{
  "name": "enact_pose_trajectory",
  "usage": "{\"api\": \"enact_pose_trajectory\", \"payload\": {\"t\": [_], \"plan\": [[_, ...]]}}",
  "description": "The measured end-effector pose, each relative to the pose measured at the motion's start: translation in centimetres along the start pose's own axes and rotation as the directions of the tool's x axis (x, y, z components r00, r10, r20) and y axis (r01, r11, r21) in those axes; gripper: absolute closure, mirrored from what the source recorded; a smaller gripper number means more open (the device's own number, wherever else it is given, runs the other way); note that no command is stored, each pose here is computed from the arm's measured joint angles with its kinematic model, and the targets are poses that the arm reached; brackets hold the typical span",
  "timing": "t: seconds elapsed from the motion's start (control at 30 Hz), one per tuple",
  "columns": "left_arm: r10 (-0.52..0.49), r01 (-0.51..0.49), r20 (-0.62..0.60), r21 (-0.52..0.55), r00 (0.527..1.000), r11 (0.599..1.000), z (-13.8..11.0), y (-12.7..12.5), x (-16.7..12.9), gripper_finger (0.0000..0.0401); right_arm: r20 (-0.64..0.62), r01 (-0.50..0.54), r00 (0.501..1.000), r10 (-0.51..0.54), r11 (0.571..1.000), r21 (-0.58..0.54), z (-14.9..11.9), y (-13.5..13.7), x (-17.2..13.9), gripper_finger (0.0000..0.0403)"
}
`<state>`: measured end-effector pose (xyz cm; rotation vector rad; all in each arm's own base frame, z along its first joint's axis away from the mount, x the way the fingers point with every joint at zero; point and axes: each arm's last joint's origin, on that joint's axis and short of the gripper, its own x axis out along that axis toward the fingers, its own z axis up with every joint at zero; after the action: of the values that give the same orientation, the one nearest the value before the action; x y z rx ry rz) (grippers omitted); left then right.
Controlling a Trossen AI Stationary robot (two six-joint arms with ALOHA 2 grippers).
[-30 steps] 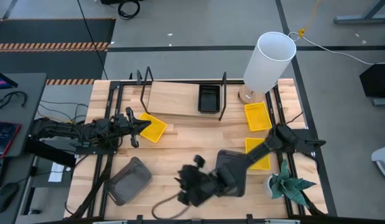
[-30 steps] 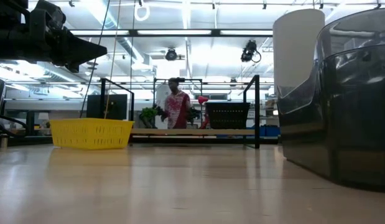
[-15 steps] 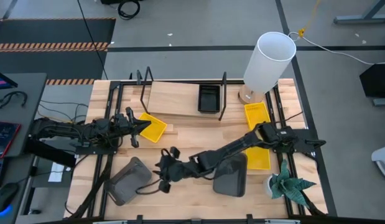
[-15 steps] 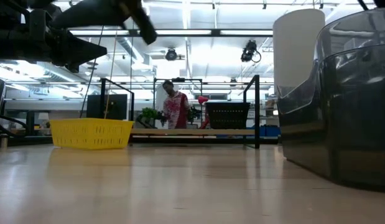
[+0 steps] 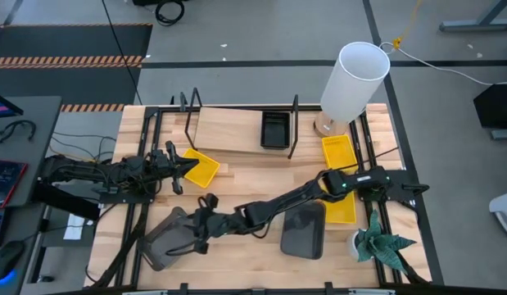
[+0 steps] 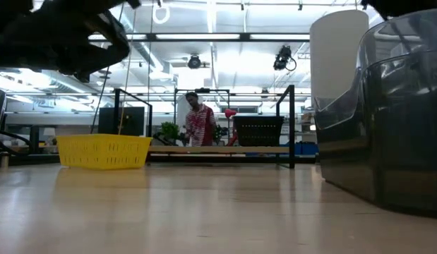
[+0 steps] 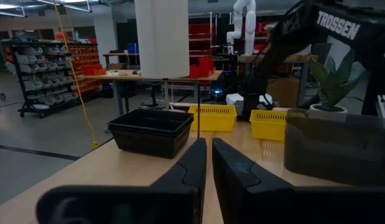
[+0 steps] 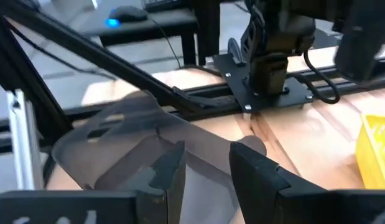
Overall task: Stack baskets on shelf by color
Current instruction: Stack the light black bin on the top of the light black bin
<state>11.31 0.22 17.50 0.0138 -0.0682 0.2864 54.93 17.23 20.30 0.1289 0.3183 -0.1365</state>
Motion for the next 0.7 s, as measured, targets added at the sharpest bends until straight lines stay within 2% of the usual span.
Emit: {"api": "enact_pose_trajectory", "payload": {"t": [0.1, 0.2, 0.3, 0.53, 0.7], "plan": [[0.0, 0.0, 0.0, 0.0, 1.0, 1.0, 0.0, 0.0, 0.0, 0.0374, -0.049, 0.024, 0.998, -0.025, 0.999, -0.033, 0.5, 0.0, 0.7, 0.0272], [0.0, 0.0, -0.001, 0.0, 1.0, 1.0, 0.0, 0.0, 0.0, 0.0376, -0.089, 0.042, 0.995, -0.045, 0.998, -0.037, -0.5, -0.8, 1.1, 0.0261], [0.001, -0.001, 0.001, 0.0, 1.0, 1.0, 0.0, 0.0, 0.0, 0.0373, -0.149, 0.074, 0.986, -0.075, 0.997, -0.013, -1.2, -1.7, 1.4, 0.0231], [0.0, 0.0, 0.002, -0.001, 1.0, 1.0, 0.0, 0.0, 0.0, 0.0365, -0.16, 0.09, 0.983, -0.088, 0.996, 0.011, -1.0, -2.4, 1.6, 0.0145], [0.0, 0.0, 0.002, -0.001, 1.0, 1.0, 0.0, 0.0, 0.0, 0.0371, -0.172, 0.094, 0.981, -0.091, 0.996, 0.007, -1.6, -2.4, 1.9, 0.0116]]}}
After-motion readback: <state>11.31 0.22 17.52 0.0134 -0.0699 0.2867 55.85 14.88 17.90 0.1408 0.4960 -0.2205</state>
